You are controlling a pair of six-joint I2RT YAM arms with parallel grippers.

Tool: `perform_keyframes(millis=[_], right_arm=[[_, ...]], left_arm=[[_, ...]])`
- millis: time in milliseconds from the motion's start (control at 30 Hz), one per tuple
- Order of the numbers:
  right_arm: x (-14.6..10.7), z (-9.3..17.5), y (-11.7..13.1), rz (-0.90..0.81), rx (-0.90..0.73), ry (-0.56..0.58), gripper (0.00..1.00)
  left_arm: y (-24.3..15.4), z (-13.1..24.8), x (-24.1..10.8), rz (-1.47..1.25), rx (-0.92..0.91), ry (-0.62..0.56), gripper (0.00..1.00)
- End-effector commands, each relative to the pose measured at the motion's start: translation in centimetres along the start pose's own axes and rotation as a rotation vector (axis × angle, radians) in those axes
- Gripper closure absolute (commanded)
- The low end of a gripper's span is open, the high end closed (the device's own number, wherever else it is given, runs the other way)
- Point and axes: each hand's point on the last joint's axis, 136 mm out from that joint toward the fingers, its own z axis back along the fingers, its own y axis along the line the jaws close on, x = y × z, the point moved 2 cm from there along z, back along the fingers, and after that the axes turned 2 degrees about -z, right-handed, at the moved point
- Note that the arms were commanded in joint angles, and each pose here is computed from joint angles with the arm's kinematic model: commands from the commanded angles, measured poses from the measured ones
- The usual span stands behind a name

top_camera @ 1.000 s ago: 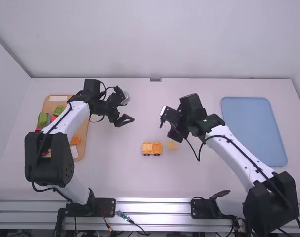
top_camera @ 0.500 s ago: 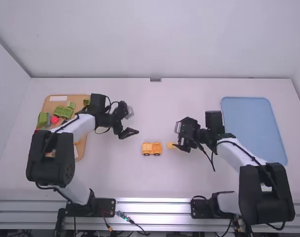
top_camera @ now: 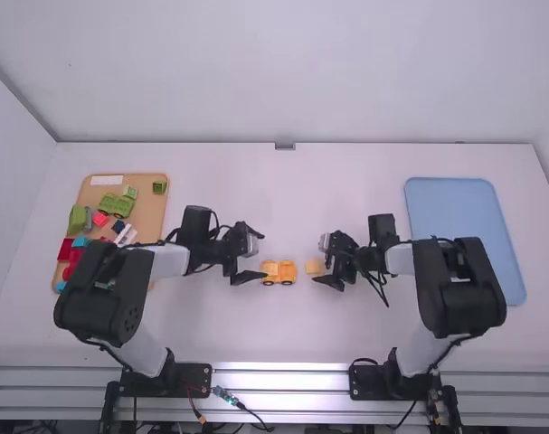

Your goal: Assemble lego blocks to make yellow taxi

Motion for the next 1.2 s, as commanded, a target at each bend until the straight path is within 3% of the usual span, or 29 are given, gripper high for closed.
perform_keyframes(millis=[0, 300, 367, 500, 667, 733, 1033, 1167], right_arm=[[0.1, -0.8, -0.3, 0.014, 0.028, -0.013, 0.06], [-0.4, -2.0, 0.0, 0.05, 0.066, -0.005, 0.23], [-0.6, -1.8, -0.1, 0.068, 0.061, -0.005, 0.38], [-0.8, -1.8, 0.2, 0.056, 0.066, -0.002, 0.52], [-0.9, -1.8, 0.3, 0.052, 0.068, 0.001, 0.52], [-1.2, -1.8, 0.2, 0.051, 0.061, 0.02, 0.46], [-1.8, -1.9, 0.4, 0.041, 0.063, 0.062, 0.47], [-1.8, -1.9, 0.4, 0.041, 0.063, 0.061, 0.65]], left_arm=[[-1.7, -0.1, -0.1, -0.006, -0.037, -0.044, 0.01], [-2.6, -1.5, -0.8, -0.01, -0.058, -0.055, 0.0], [-2.2, -2.7, -1.5, 0.004, -0.081, -0.043, 0.0], [-1.5, -3.4, -2.2, 0.056, -0.085, -0.026, 0.0], [-1.5, -3.7, -2.6, 0.064, -0.093, -0.019, 0.01], [-1.9, -4.0, -2.9, 0.049, -0.105, -0.015, 0.01], [-2.2, -4.7, -3.8, 0.037, -0.105, 0.016, 0.01], [-2.3, -4.7, -3.6, 0.04, -0.116, 0.008, 0.01]])
